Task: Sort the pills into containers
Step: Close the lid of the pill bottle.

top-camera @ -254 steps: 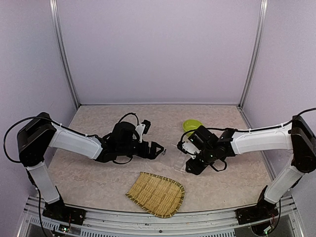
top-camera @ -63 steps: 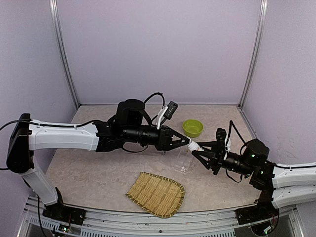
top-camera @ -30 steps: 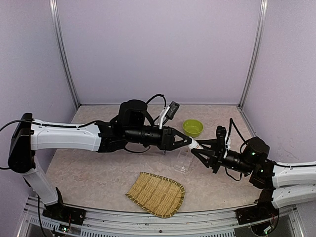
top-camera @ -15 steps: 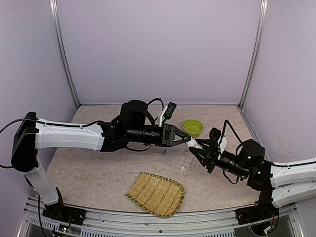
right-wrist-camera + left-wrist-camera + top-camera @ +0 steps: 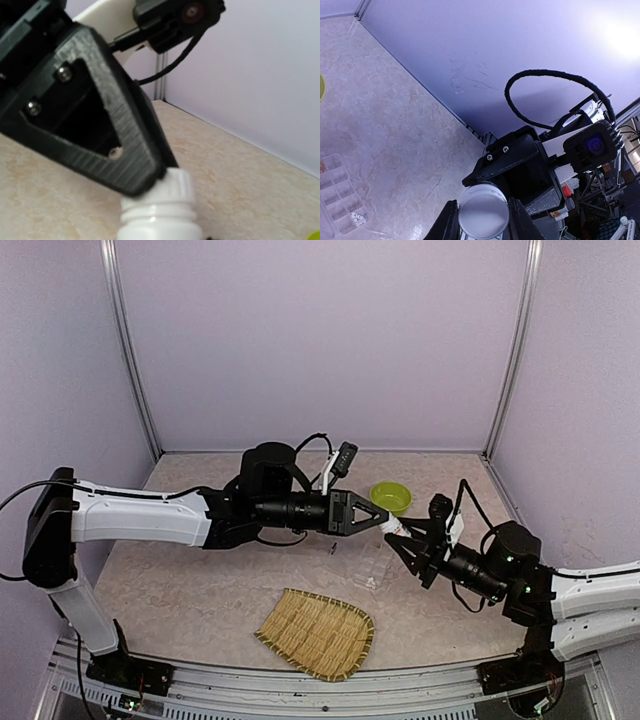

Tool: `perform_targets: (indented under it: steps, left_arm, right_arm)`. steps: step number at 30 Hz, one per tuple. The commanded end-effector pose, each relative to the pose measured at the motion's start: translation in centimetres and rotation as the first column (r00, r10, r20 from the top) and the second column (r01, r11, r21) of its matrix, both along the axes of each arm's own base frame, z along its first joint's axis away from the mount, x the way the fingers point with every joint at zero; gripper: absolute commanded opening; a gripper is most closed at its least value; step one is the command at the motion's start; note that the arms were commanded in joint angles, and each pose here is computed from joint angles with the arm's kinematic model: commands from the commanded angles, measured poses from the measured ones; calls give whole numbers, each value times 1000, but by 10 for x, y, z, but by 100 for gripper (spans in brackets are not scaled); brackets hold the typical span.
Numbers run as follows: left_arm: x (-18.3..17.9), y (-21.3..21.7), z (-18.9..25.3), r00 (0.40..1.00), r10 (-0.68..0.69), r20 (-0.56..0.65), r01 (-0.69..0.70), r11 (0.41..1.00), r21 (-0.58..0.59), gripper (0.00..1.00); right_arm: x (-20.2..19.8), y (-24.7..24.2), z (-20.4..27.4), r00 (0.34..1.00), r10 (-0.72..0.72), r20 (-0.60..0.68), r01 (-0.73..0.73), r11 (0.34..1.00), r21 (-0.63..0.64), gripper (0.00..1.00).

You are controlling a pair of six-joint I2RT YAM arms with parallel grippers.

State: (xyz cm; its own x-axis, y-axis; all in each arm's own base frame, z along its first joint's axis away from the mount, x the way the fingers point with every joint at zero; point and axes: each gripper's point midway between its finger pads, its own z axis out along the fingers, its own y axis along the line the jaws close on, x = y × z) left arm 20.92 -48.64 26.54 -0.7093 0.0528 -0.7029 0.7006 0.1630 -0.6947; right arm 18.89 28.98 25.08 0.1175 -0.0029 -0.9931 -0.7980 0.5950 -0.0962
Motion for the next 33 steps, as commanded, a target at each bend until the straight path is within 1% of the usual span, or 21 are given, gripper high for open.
perform_targets:
  steps: [1, 6, 10, 15, 17, 23, 24, 26, 28, 30, 31, 32, 33]
  left_arm:
    - [-25, -2, -3, 993, -106, 60, 107, 994, -7, 26]
    - [-36, -1, -2, 980, -175, 92, 177, 984, -16, 27]
    - [-42, 0, 0, 971, -205, 122, 208, 978, -18, 27]
    - [-45, 1, 2, 966, -221, 135, 225, 974, -18, 34]
    - [-46, 2, 2, 966, -221, 137, 225, 974, -16, 36]
    - [-45, 6, 4, 967, -204, 151, 208, 978, -13, 47]
    - [-45, 7, 7, 967, -201, 156, 206, 978, -16, 50]
    - [-44, 9, 10, 968, -191, 166, 197, 980, -21, 58]
    - [-43, 11, 15, 967, -182, 179, 190, 981, -28, 69]
    - [-42, 14, 20, 967, -165, 192, 175, 984, -37, 82]
    - [-42, 17, 24, 968, -154, 199, 165, 985, -42, 92]
    - [-40, 20, 26, 969, -140, 205, 152, 987, -46, 98]
    - [-38, 23, 31, 969, -121, 215, 136, 989, -56, 99]
  right_arm:
    - [-28, 8, 48, 987, 157, 41, -161, 977, 141, 12]
    - [-39, 6, 55, 976, 216, 22, -216, 961, 170, 12]
    - [-43, 9, 53, 968, 250, -2, -246, 955, 168, 12]
    - [-39, 11, 48, 970, 242, -39, -231, 957, 175, 12]
    - [-38, 9, 49, 973, 229, -37, -219, 958, 186, 12]
    - [-36, 4, 52, 979, 204, -27, -195, 960, 199, 12]
    - [-35, 4, 53, 979, 203, -26, -194, 961, 197, 12]
    - [-35, 4, 50, 980, 198, -30, -189, 963, 192, 12]
    - [-34, 3, 51, 981, 194, -30, -184, 963, 196, 12]
    - [-34, 1, 52, 982, 185, -26, -176, 963, 203, 12]
    - [-33, -1, 54, 984, 178, -25, -170, 964, 207, 12]
    - [-33, -3, 55, 985, 174, -22, -165, 964, 210, 12]
    - [-33, -4, 55, 986, 167, -19, -159, 964, 212, 12]
